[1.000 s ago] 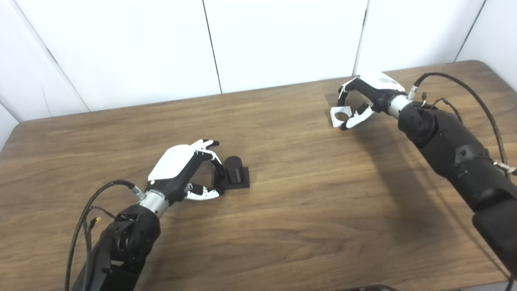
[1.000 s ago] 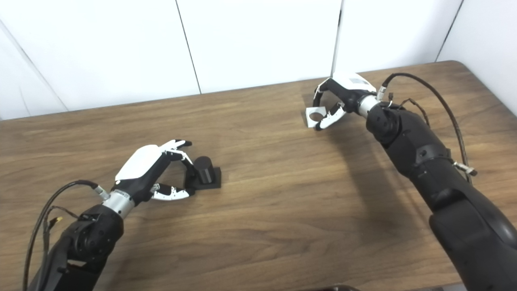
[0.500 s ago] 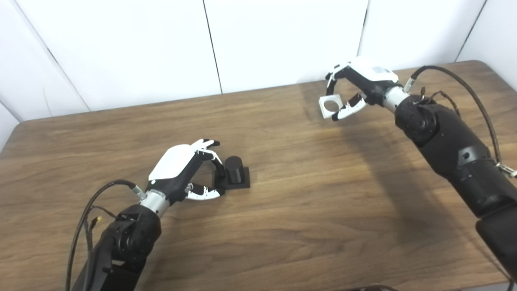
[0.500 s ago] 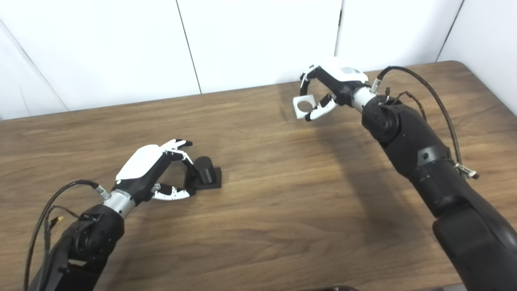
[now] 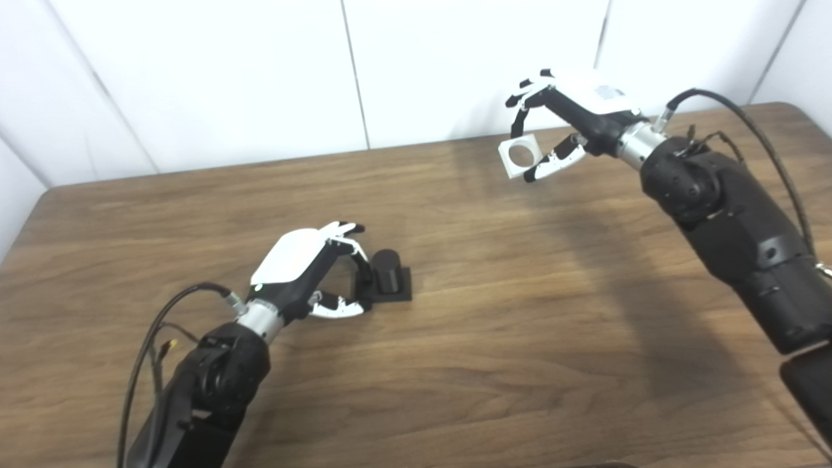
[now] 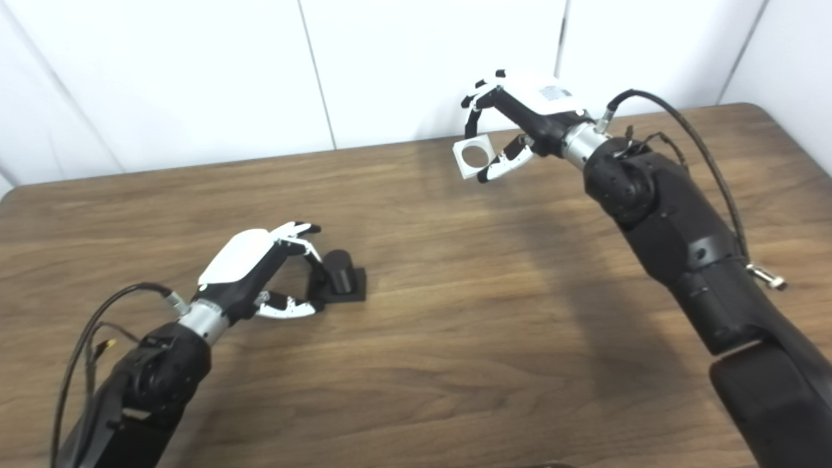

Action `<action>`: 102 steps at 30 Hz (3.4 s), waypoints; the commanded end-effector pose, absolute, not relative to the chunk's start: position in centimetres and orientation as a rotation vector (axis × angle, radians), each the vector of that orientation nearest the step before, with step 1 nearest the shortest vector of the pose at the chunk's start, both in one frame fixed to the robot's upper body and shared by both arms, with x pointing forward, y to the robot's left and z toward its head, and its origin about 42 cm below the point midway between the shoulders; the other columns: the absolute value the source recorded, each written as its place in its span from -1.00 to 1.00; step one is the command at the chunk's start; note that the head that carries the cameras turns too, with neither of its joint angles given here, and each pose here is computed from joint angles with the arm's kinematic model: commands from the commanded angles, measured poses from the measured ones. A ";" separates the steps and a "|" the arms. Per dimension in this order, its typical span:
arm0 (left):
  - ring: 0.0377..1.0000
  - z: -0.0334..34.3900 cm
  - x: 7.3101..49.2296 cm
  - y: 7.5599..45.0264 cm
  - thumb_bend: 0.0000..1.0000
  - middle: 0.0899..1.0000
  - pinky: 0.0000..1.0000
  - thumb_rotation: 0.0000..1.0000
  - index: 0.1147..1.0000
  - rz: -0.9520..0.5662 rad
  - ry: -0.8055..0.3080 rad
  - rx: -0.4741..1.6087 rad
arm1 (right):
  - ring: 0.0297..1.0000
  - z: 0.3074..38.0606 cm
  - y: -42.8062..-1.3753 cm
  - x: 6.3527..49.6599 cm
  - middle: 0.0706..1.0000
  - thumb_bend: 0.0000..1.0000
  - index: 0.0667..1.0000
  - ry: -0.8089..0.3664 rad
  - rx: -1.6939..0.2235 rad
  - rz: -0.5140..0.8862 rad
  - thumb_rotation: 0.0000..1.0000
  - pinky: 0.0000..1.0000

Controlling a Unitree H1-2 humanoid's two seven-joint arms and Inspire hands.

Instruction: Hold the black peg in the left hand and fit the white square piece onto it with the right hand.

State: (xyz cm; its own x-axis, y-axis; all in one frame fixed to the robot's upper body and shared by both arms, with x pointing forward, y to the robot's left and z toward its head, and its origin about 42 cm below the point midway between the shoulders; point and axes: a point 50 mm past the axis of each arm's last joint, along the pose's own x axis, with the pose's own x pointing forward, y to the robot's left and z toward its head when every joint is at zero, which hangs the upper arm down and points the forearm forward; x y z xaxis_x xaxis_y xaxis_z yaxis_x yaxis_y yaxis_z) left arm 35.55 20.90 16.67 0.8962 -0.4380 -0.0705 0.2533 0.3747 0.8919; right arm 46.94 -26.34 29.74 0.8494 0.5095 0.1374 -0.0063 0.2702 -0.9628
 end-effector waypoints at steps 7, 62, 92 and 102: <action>0.93 15.9 35.7 20.5 0.04 0.84 0.88 -0.84 -0.14 -0.464 -0.105 1.143 | 0.86 34.3 -22.3 46.1 0.58 0.04 -0.11 -0.694 -1.233 0.445 -0.72 0.84; 0.92 15.7 35.6 19.4 0.04 0.84 0.86 -0.84 -0.14 -0.460 -0.112 1.129 | 0.90 33.2 -10.5 44.2 0.62 0.05 -0.12 -0.510 -1.173 0.762 -0.72 0.97; 0.93 15.9 35.5 19.6 0.04 0.84 0.87 -0.84 -0.14 -0.451 -0.113 1.128 | 0.89 29.8 -9.9 44.0 0.63 0.05 -0.11 -0.448 -1.188 0.803 -0.72 0.92; 0.91 15.9 35.3 19.7 0.04 0.84 0.84 -0.84 -0.14 -0.452 -0.119 1.130 | 0.88 29.2 -10.7 44.3 0.62 0.04 -0.11 -0.430 -1.180 0.792 -0.72 0.95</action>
State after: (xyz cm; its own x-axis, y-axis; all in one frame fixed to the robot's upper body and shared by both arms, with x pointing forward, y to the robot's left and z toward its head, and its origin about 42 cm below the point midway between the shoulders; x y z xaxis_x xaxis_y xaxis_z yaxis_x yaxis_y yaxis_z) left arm 35.65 19.16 16.79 0.9084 -0.4113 -0.0753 0.2510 0.3924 0.8849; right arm 43.92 -10.93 26.83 0.6648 0.7252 -0.1791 -0.3918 0.1343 -0.9102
